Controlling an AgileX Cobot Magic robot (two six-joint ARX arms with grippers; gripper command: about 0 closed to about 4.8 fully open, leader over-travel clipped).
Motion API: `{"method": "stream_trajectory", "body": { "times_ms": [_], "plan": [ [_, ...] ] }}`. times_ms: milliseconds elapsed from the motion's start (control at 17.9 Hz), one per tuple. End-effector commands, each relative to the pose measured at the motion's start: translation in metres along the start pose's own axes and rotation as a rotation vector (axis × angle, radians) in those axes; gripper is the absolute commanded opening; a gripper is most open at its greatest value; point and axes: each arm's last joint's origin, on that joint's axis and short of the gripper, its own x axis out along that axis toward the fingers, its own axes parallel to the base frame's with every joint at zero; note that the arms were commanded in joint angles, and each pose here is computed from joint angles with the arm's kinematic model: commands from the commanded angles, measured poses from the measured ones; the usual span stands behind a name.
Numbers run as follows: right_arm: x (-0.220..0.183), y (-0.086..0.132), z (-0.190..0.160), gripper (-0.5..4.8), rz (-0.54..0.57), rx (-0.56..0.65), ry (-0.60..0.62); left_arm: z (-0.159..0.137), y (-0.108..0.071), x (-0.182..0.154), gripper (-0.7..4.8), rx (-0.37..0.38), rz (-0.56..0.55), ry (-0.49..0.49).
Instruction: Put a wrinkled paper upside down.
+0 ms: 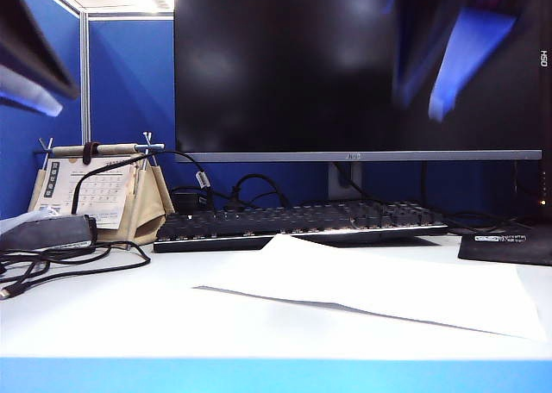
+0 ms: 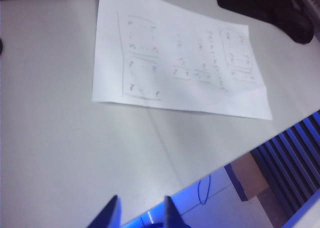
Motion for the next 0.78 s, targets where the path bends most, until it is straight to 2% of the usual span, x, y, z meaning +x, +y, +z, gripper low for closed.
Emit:
{"method": "stream_trajectory", "body": {
  "times_ms": [56,167,223,334,557,780],
  "plan": [
    [0.035,0.018,0.001,2.89,-0.006,-0.129,0.238,0.005,-0.002,-0.001,1.20,0.014,-0.016,-0.042],
    [0.057,0.033,0.008,2.89,-0.077,-0.199,0.271,0.005,-0.002,-0.001,1.20,0.030,-0.017,-0.045],
    [0.075,0.054,0.025,3.43,-0.125,-0.296,0.134,0.006,-0.002,-0.001,1.20,0.035,-0.019,-0.056],
    [0.099,0.063,0.030,4.24,-0.246,-0.361,0.157,0.009,-0.003,-0.001,1.20,0.039,-0.026,-0.081],
    [0.140,0.080,0.027,4.22,-0.303,-0.429,0.243,0.010,-0.003,-0.002,1.20,0.042,-0.031,-0.095],
    [0.145,0.088,0.029,4.18,-0.284,-0.428,0.209,0.010,-0.003,-0.002,1.20,0.042,-0.031,-0.095]
  ]
}}
